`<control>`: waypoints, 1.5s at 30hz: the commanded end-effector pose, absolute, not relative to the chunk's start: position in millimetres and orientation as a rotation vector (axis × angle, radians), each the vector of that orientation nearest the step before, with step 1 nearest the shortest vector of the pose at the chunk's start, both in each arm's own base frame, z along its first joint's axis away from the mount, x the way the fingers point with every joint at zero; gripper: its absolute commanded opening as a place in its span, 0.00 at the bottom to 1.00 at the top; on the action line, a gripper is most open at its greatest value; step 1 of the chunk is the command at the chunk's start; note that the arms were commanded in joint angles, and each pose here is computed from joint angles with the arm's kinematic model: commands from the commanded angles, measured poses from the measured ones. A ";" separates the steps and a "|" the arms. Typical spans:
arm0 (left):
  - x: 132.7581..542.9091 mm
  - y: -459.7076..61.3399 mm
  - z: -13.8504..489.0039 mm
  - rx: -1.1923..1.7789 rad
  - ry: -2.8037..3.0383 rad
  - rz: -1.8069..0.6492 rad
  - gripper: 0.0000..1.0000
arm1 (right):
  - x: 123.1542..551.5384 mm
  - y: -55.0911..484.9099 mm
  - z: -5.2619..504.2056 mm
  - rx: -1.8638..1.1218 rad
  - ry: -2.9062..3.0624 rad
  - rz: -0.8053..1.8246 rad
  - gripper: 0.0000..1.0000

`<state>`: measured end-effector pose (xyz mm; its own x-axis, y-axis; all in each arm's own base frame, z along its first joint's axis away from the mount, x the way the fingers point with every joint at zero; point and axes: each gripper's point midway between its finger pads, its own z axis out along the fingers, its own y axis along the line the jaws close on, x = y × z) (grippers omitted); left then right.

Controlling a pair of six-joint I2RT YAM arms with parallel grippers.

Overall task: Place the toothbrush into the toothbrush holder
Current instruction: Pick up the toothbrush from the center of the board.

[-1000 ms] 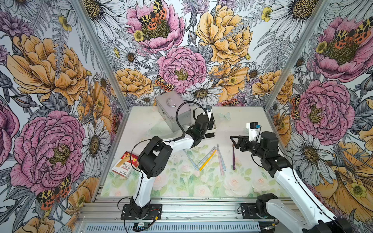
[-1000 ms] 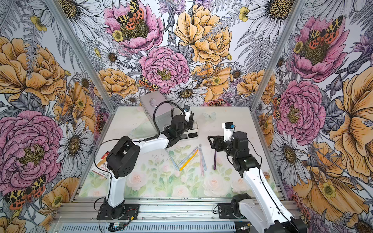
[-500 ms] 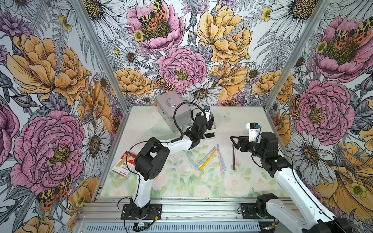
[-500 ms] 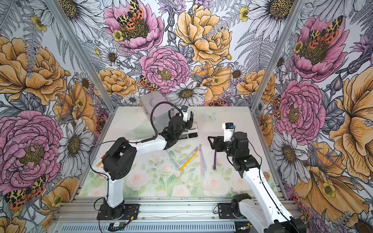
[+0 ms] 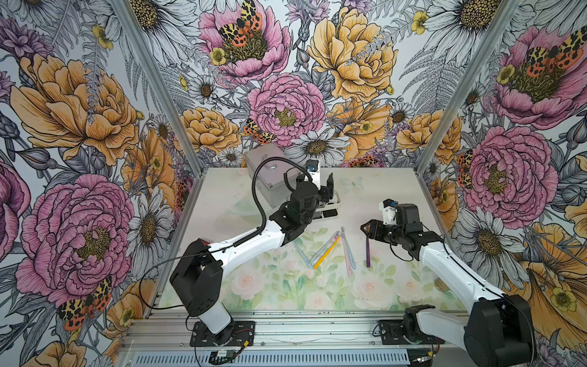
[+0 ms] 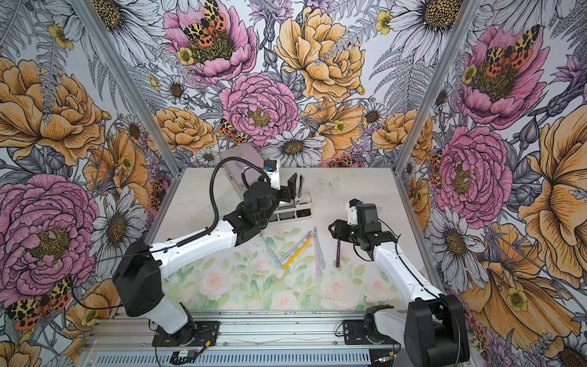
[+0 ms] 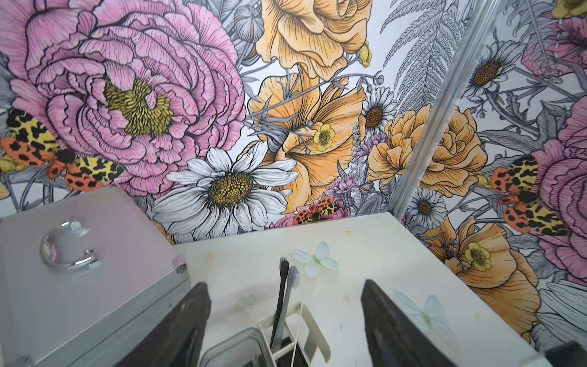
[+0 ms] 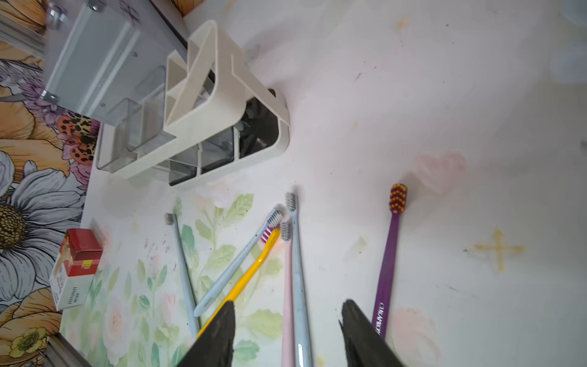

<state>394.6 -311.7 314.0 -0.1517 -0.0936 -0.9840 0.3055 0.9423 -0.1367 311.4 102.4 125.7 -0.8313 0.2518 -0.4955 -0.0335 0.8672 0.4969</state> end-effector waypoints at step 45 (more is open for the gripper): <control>246.8 -74.8 125.7 -0.652 2.191 -0.317 0.80 | 275.4 353.3 57.9 -0.793 2.632 0.429 0.43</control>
<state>251.1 -77.4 130.8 -0.5323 -0.5293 -0.6607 -0.3375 0.8484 -0.4077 272.6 338.7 52.9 -0.7996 -0.4546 -0.3923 -0.5508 0.8155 0.1776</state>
